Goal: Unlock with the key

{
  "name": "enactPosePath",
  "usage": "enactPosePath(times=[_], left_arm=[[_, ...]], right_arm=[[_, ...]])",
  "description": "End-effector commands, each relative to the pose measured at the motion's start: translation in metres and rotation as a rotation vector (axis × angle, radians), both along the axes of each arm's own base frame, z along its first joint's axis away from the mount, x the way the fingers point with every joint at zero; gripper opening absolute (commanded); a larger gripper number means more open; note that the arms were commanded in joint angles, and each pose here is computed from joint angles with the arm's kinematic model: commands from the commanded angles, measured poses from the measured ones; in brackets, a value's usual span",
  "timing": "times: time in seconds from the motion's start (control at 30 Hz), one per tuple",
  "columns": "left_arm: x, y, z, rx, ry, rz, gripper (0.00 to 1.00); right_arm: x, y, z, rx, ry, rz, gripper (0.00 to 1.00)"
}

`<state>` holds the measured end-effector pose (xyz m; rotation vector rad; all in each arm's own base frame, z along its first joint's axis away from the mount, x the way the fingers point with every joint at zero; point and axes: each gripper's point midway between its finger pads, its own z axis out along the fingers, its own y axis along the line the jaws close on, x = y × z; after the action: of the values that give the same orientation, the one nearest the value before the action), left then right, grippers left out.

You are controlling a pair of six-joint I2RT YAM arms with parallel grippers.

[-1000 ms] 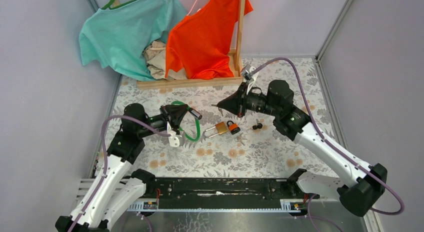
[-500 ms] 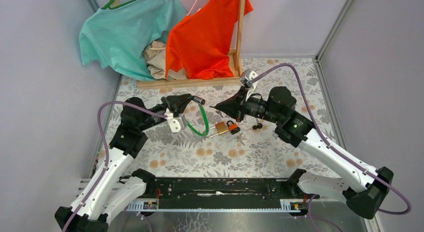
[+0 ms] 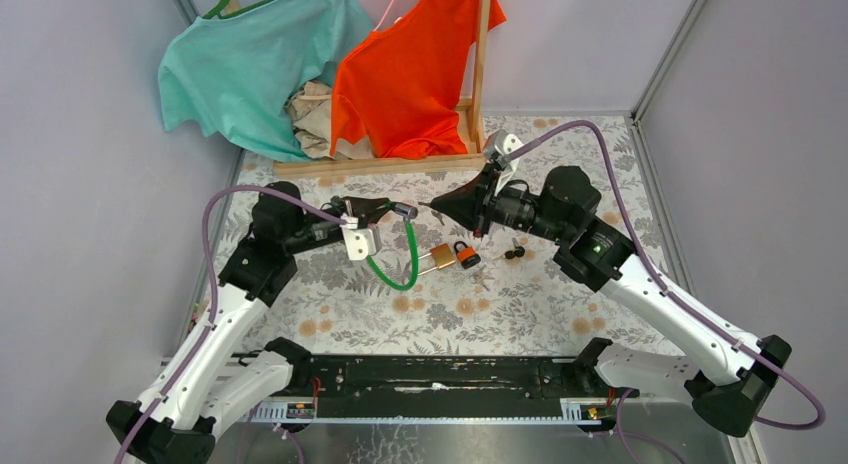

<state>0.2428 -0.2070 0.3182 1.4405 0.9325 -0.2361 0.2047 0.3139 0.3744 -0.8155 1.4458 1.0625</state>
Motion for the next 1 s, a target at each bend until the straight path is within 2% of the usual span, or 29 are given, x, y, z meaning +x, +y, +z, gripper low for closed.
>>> enactPosePath(times=[0.0,0.2,0.97], left_arm=[[0.002,0.0,0.017,0.012,-0.086,0.011,0.0],[0.015,0.003,0.014,0.046,-0.102,0.075,0.0],[0.014,0.0,0.014,0.104,-0.152,0.067,0.0]], right_arm=[[-0.005,-0.002,0.029,0.038,-0.046,0.004,0.0],[0.004,0.006,0.016,-0.009,0.008,-0.006,0.0],[0.019,0.003,-0.011,-0.089,0.042,-0.077,0.0]])
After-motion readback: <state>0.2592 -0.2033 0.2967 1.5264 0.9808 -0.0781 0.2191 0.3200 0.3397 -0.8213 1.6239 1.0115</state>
